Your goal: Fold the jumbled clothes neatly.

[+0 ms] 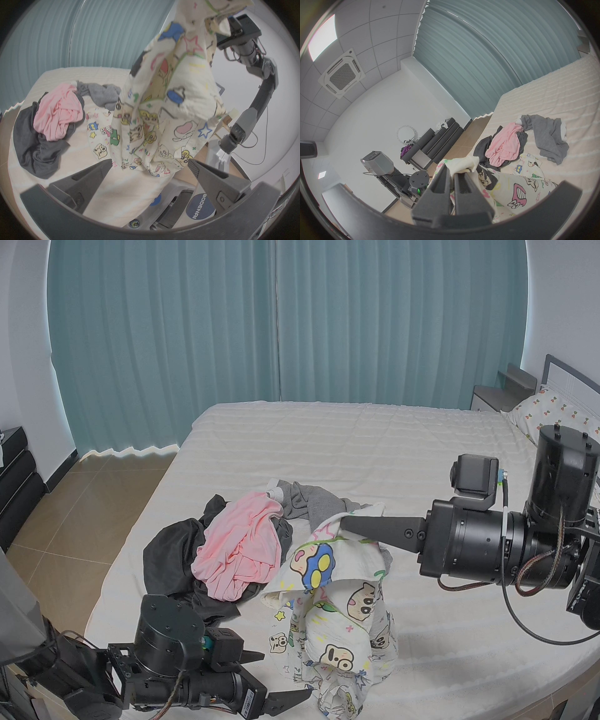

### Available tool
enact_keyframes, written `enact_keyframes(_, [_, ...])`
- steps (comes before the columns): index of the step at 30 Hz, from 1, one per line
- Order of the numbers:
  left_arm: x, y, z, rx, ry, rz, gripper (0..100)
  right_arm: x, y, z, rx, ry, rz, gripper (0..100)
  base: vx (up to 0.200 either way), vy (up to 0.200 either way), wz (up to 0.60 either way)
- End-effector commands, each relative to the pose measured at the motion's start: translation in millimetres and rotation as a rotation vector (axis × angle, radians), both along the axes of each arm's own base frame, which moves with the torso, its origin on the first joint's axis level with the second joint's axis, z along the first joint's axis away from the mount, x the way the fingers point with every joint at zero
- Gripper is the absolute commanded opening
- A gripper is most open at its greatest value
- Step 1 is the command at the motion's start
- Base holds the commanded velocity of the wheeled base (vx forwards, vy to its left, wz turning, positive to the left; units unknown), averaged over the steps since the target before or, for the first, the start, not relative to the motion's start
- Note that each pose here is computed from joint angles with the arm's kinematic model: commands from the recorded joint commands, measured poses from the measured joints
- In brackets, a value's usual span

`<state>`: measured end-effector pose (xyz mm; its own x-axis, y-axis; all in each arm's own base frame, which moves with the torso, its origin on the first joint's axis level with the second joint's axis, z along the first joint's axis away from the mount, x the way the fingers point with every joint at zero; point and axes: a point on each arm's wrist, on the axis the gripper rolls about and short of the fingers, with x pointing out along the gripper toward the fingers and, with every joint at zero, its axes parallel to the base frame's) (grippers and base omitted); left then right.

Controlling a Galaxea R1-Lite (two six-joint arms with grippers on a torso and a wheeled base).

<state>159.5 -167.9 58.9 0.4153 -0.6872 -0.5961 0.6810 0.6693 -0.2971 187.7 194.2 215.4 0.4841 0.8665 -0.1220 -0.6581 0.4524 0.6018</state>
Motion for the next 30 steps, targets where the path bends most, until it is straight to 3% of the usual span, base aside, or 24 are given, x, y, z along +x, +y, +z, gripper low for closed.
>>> enact_keyframes(1, [4,-4,-25,0.092,0.053,0.019,100,2,1,-4,-0.009,0.012,-0.004,0,0.0,0.0,0.0])
enact_keyframes(5, [13,-11,-46,0.133,0.027,0.075,100,3,2,-13,-0.02,0.061,-0.004,0,0.0,0.0,0.0])
enact_keyframes(11, [34,-26,-78,0.085,-0.114,0.169,100,3,3,-13,-0.011,0.067,-0.003,0,0.0,0.0,0.0])
enact_keyframes(15, [42,-22,-96,0.113,-0.147,0.14,100,1,2,-9,0.016,0.088,0.032,0,0.0,0.0,0.0])
enact_keyframes(18, [51,-9,-96,0.097,-0.134,0.073,100,0,1,-6,0.029,0.092,0.043,0,0.0,0.0,0.0])
enact_keyframes(22, [64,1,-100,0.093,-0.141,0.066,100,-1,2,3,0.053,0.069,0.051,0,0.0,0.0,0.0])
enact_keyframes(30, [78,-2,-105,-0.003,-0.113,-0.025,100,0,4,11,0.076,0.061,0.054,0,0.0,0.0,0.0])
